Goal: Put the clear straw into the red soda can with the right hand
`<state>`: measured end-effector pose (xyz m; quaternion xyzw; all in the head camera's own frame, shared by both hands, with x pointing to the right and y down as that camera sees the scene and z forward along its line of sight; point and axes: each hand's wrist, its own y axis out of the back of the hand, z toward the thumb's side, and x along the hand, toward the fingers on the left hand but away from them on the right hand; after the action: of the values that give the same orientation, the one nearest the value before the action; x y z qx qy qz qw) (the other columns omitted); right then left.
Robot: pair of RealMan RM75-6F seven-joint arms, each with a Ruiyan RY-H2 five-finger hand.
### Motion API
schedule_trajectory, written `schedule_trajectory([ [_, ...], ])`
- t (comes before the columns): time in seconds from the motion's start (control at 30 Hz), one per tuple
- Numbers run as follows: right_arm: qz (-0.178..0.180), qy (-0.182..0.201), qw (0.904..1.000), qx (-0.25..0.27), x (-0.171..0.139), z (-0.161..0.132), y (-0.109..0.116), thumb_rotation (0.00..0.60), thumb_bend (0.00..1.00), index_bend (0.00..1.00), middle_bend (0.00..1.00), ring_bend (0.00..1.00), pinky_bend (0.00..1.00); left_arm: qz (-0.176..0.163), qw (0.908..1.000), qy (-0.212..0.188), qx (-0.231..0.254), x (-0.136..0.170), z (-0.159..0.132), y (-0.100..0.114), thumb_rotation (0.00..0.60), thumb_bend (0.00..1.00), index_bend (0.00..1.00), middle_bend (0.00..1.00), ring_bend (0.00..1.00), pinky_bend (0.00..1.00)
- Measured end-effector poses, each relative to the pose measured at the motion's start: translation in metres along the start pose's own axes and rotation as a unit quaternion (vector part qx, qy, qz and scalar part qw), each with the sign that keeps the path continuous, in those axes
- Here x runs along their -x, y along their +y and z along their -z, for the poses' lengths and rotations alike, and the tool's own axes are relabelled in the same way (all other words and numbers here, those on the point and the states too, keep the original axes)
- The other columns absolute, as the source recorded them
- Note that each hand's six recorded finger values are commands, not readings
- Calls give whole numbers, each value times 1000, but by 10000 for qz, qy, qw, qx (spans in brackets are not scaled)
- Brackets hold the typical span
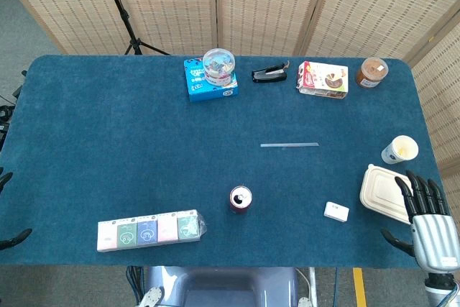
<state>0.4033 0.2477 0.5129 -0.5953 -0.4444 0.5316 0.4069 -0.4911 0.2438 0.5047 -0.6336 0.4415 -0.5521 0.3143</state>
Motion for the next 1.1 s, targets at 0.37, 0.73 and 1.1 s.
schedule_trajectory([
  [0.37,-60,-29,10000,16,0,2,-1,600,0,0,0,0,0,15,10000,13,-17,-2,-1,-1,600,0,0,0,0,0],
  [0.73,-195,72,9998,49,22,4,-7,600,0,0,0,0,0,-39,10000,79,41,-1,2,2,600,0,0,0,0,0],
  [1.1,-430,441,9981,-66,91,-14,0,600,0,24,0,0,0,11,9999,160,-22,-5,2,0,600,0,0,0,0,0],
])
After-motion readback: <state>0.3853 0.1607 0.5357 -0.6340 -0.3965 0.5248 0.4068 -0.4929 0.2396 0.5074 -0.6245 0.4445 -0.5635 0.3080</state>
